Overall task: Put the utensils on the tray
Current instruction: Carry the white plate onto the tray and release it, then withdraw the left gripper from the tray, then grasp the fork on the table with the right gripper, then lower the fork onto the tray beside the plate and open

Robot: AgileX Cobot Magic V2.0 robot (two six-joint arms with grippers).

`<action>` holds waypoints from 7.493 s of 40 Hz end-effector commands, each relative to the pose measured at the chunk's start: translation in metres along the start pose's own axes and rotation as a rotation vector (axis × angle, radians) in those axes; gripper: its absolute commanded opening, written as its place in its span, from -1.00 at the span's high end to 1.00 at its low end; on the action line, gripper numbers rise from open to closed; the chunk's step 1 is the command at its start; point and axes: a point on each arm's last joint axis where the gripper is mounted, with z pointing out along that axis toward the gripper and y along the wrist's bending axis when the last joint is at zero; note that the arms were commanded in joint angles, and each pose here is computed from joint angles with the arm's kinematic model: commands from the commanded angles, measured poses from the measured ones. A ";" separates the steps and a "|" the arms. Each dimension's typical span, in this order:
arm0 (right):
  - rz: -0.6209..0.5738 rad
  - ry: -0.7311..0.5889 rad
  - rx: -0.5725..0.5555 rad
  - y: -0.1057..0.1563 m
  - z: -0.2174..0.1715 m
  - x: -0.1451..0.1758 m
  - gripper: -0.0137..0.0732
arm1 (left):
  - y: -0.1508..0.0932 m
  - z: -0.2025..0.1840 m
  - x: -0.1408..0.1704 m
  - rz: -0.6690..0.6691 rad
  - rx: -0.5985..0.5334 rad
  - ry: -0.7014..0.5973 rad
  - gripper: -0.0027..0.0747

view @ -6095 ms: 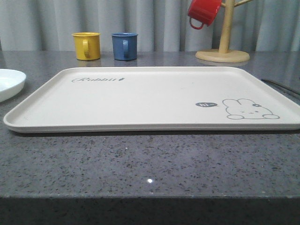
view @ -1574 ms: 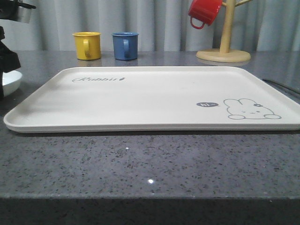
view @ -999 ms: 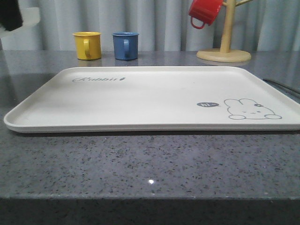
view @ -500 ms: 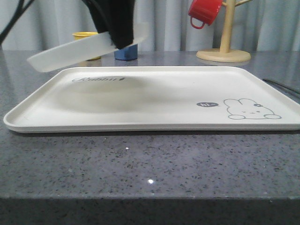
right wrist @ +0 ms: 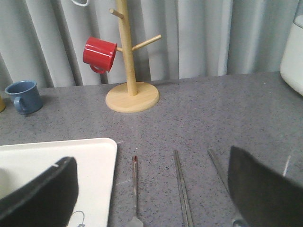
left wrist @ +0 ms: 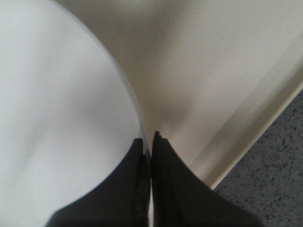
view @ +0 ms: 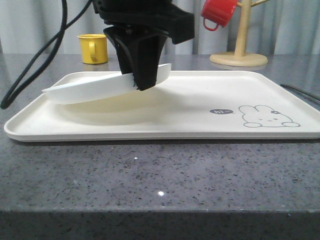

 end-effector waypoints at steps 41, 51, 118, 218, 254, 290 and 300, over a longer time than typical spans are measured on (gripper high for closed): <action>-0.010 -0.098 -0.003 0.001 -0.002 -0.016 -0.84 | 0.027 -0.089 0.013 -0.075 0.008 -0.229 0.98; -0.010 -0.098 -0.003 0.001 -0.002 -0.016 -0.84 | 0.081 -0.114 0.062 -0.260 -0.080 -0.270 0.98; -0.010 -0.098 -0.003 0.001 -0.002 -0.016 -0.84 | -0.020 -0.089 0.324 -0.509 -0.550 -1.147 0.98; -0.113 1.062 -0.013 0.023 0.267 0.066 0.33 | -0.020 -0.089 0.324 -0.509 -0.550 -1.147 0.98; -0.069 0.943 -0.005 0.126 0.216 -0.004 0.78 | -0.020 -0.089 0.324 -0.509 -0.550 -1.147 0.98; -0.014 1.180 -0.005 0.200 0.283 0.076 0.77 | -0.020 -0.089 0.324 -0.509 -0.550 -1.147 0.98; 0.001 1.178 -0.006 0.201 0.283 0.073 0.33 | -0.020 -0.089 0.324 -0.509 -0.550 -1.147 0.98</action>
